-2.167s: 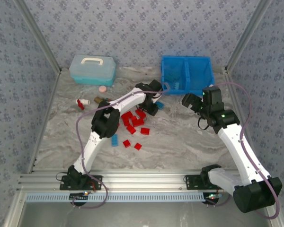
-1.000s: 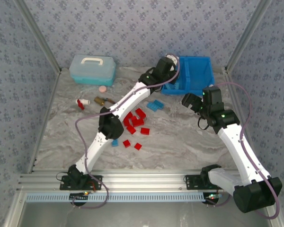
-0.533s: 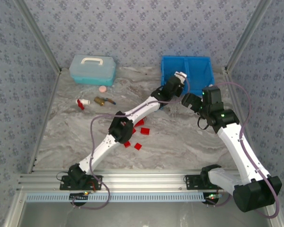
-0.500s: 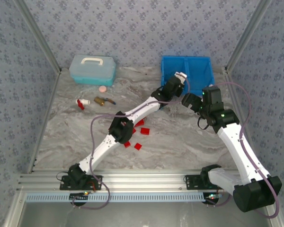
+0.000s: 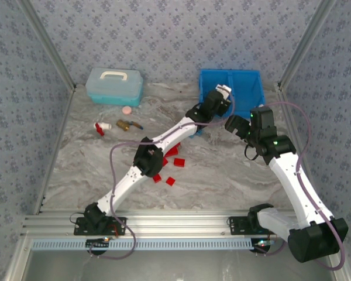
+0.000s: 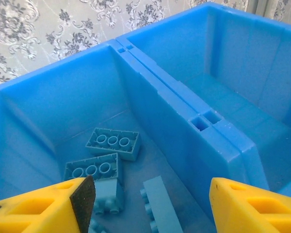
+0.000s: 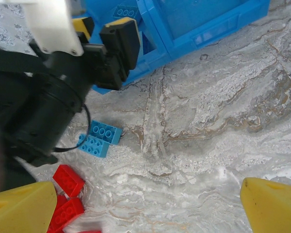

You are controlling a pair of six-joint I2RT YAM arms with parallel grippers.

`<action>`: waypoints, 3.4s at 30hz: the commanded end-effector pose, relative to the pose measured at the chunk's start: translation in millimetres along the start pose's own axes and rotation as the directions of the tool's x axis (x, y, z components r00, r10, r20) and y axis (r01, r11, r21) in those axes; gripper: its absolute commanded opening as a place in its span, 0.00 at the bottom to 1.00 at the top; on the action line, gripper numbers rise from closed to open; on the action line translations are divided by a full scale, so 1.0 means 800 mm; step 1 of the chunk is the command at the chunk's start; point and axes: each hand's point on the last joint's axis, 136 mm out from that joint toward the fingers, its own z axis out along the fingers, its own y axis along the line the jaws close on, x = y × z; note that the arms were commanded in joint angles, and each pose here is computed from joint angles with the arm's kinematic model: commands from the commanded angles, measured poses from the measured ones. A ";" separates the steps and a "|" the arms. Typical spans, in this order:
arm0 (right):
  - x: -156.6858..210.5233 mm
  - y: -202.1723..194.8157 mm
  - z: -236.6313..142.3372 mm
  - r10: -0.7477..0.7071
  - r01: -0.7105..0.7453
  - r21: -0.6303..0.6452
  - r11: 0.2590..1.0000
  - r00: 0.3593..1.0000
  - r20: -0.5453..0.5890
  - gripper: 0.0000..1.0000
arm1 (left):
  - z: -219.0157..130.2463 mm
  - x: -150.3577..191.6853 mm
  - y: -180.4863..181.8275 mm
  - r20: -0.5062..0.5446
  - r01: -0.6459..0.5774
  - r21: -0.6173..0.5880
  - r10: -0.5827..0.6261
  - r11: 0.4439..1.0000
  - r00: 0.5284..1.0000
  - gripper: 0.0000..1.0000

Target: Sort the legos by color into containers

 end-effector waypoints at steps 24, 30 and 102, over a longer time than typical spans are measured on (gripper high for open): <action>-0.003 0.002 -0.009 0.029 -0.029 -0.020 0.999 1.000 0.010 1.00 | -0.223 0.069 0.102 -0.696 0.144 0.058 -0.063 0.988 0.715 0.96; -0.001 0.000 -0.009 0.027 -0.027 -0.012 1.000 1.000 0.007 1.00 | -0.192 0.116 0.108 -0.740 0.121 0.047 -0.047 0.992 0.671 0.99; 0.009 -0.009 -0.002 0.022 -0.022 0.005 1.000 1.000 -0.004 1.00 | -0.026 -0.049 0.029 0.020 -0.116 0.108 0.115 0.987 0.993 0.52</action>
